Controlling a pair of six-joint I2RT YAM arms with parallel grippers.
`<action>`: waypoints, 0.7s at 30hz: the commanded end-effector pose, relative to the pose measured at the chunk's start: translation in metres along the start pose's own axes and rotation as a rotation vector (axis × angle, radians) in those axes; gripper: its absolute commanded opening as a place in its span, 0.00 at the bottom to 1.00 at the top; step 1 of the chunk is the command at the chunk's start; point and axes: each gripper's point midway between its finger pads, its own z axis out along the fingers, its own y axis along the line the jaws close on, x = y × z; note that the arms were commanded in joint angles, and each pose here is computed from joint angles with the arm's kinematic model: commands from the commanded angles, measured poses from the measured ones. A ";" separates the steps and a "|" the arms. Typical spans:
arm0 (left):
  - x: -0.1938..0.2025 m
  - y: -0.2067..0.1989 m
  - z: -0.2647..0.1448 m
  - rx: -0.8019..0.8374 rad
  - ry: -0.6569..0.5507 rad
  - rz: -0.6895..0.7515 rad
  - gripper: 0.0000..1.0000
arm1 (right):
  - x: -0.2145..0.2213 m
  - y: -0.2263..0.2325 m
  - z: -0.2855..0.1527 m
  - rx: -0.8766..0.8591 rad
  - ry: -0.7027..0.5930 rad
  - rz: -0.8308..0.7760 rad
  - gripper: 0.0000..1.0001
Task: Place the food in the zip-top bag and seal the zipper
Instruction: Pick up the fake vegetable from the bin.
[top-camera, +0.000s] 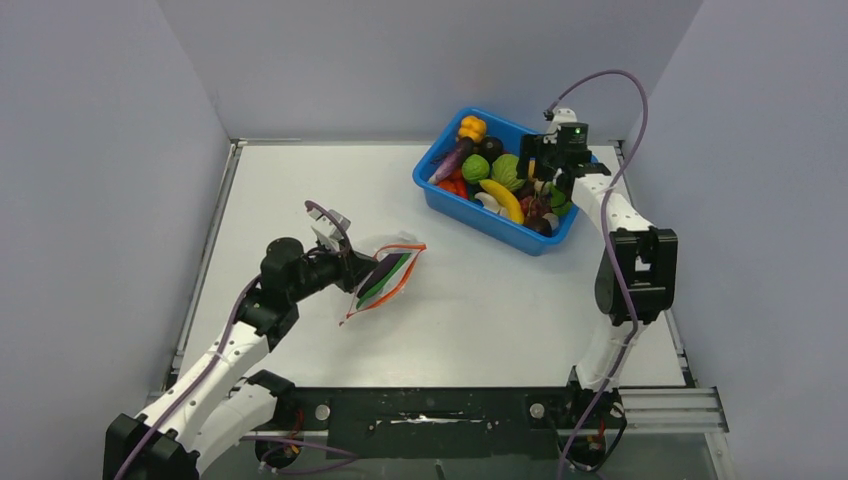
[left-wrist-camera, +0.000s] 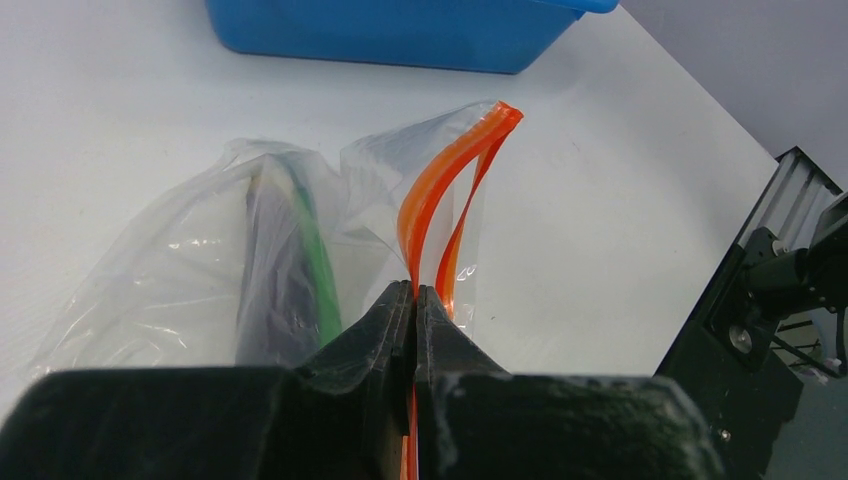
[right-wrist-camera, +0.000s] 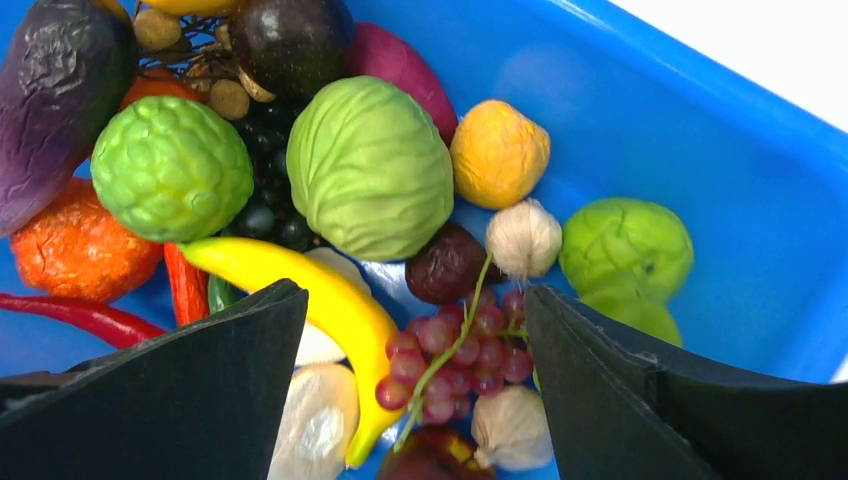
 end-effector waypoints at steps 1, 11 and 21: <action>-0.019 -0.011 -0.003 0.052 -0.070 0.054 0.00 | -0.050 0.006 0.014 -0.033 -0.131 -0.037 0.83; -0.022 -0.013 -0.007 0.055 -0.087 0.065 0.00 | -0.036 0.019 0.044 -0.125 -0.115 -0.078 0.82; -0.020 -0.011 -0.009 0.044 -0.084 0.068 0.00 | -0.023 0.021 0.069 -0.142 -0.113 -0.115 0.87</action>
